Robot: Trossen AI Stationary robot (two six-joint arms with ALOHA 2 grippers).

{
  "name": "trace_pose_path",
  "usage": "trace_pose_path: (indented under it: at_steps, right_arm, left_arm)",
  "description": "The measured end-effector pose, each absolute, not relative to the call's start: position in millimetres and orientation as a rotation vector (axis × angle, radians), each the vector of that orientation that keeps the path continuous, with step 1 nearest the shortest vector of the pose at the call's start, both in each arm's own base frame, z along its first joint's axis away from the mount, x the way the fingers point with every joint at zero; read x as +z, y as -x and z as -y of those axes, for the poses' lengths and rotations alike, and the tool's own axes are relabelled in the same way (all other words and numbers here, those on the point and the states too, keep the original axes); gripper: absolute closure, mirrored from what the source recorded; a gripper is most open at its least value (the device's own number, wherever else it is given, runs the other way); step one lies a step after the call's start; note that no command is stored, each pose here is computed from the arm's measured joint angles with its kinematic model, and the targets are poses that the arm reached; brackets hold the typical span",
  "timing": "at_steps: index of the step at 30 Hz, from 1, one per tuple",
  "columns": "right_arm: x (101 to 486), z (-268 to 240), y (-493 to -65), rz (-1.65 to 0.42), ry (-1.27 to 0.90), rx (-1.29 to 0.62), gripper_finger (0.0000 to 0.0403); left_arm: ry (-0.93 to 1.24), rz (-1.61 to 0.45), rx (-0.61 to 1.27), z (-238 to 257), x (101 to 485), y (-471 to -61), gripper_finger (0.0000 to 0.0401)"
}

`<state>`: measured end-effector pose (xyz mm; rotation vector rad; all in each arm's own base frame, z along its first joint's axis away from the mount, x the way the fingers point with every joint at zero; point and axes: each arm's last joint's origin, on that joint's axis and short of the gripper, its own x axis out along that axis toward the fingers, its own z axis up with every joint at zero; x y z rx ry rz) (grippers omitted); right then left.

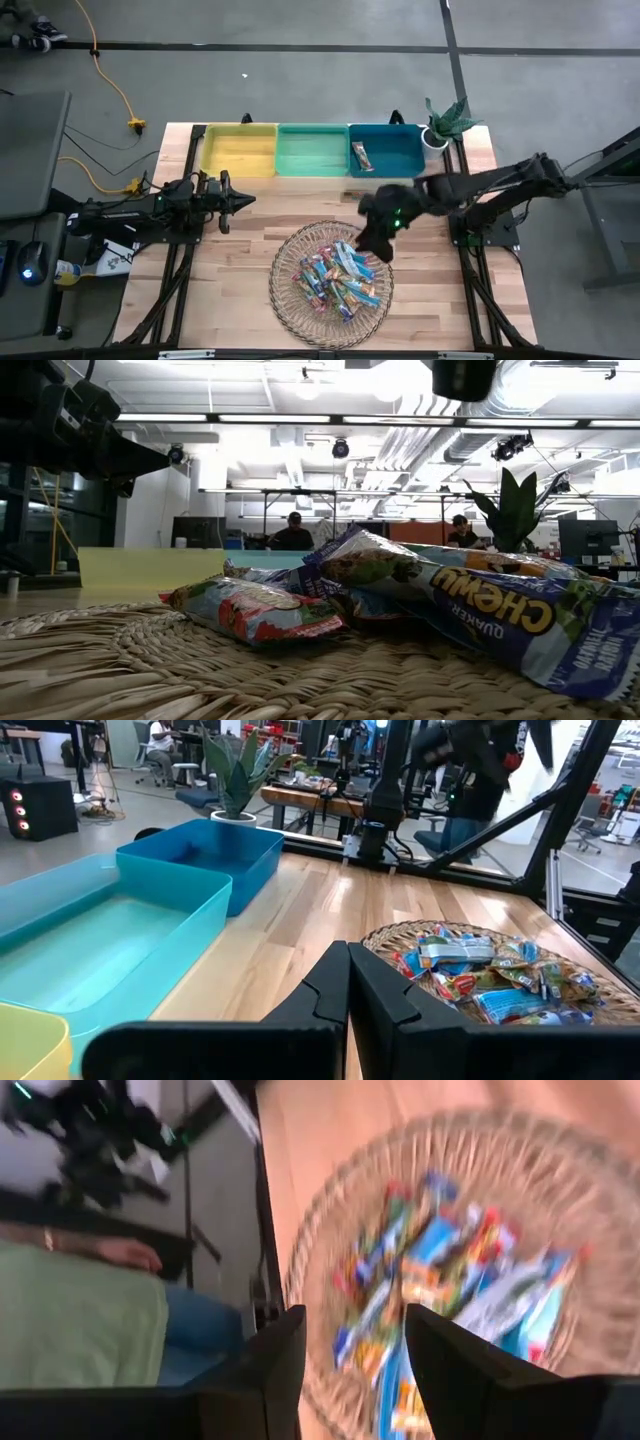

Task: Pick and place Granola Bars by type
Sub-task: Put the orange granola bar into the blue bin

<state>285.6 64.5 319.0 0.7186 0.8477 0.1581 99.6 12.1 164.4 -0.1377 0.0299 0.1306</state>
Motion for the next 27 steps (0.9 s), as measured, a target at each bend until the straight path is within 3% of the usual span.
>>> trace_pose_path:
  at_steps: [7, 12, 17, 27]
  right_arm:
    - [287, -98, -300, -0.988, -0.712, 0.143, 0.0246]
    - [262, -110, -305, -1.036, -0.648, -0.038, 0.0245]
    - [245, -110, -311, -1.037, -0.723, -0.259, 0.0245]
    - [223, -113, -320, -1.029, -0.738, -0.395, 0.0244]
  left_arm:
    - [0.138, -0.030, 0.131, -12, 164, -100, 0.0401]
    - [0.138, -0.030, 0.131, -12, 164, -100, 0.0401]
    - [0.138, -0.030, 0.131, -12, 164, -100, 0.0401]
    - [0.138, -0.030, 0.131, -12, 164, -100, 0.0401]
